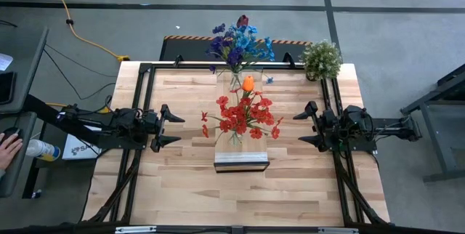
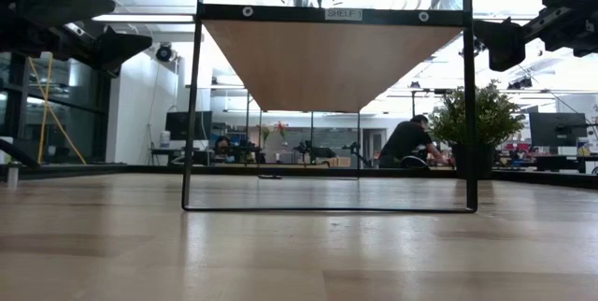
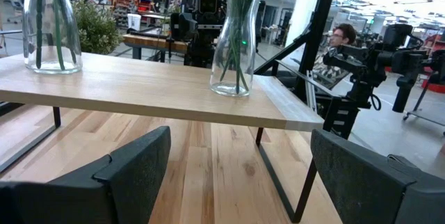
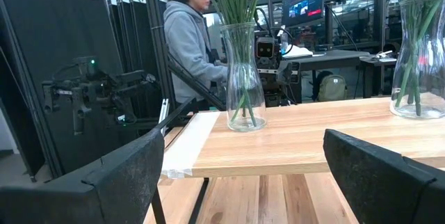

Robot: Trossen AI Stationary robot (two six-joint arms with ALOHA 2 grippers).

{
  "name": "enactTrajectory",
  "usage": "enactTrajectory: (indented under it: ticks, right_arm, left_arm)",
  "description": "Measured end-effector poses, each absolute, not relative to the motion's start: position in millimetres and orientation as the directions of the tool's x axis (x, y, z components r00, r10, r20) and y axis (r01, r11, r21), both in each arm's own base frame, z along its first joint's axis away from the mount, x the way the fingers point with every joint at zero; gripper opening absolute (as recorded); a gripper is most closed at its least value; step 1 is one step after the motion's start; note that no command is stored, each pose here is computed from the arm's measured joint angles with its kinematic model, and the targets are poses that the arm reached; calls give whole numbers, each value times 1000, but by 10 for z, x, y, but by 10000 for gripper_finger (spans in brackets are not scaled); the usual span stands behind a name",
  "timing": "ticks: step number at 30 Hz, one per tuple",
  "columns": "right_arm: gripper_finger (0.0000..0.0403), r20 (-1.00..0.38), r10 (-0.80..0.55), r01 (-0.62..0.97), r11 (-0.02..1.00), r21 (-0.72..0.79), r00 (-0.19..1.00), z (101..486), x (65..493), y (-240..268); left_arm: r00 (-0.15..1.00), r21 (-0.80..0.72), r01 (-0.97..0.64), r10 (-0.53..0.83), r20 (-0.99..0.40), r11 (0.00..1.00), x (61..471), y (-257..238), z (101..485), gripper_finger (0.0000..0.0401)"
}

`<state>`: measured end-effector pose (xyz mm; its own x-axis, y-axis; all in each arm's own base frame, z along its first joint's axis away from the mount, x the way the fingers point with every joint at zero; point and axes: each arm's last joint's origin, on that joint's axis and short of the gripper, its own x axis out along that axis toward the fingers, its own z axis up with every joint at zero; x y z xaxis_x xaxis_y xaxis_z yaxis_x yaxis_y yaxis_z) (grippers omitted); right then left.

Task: Pick and place flowers into a vace then onto a shelf
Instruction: Return to Home Position

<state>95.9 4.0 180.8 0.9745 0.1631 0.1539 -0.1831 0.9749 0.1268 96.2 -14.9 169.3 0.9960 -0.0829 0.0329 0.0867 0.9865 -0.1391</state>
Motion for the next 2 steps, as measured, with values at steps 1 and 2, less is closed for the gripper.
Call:
enactTrajectory:
  ticks: [1,2]
  right_arm:
    - [381,154,163,-183,975,127,975,1808,959,40]
    - [381,154,163,-183,975,127,975,1808,959,40]
  left_arm:
    - [996,-139,87,-83,33,986,962,-149,1693,381]
    - [996,-139,87,-83,33,986,962,-149,1693,381]
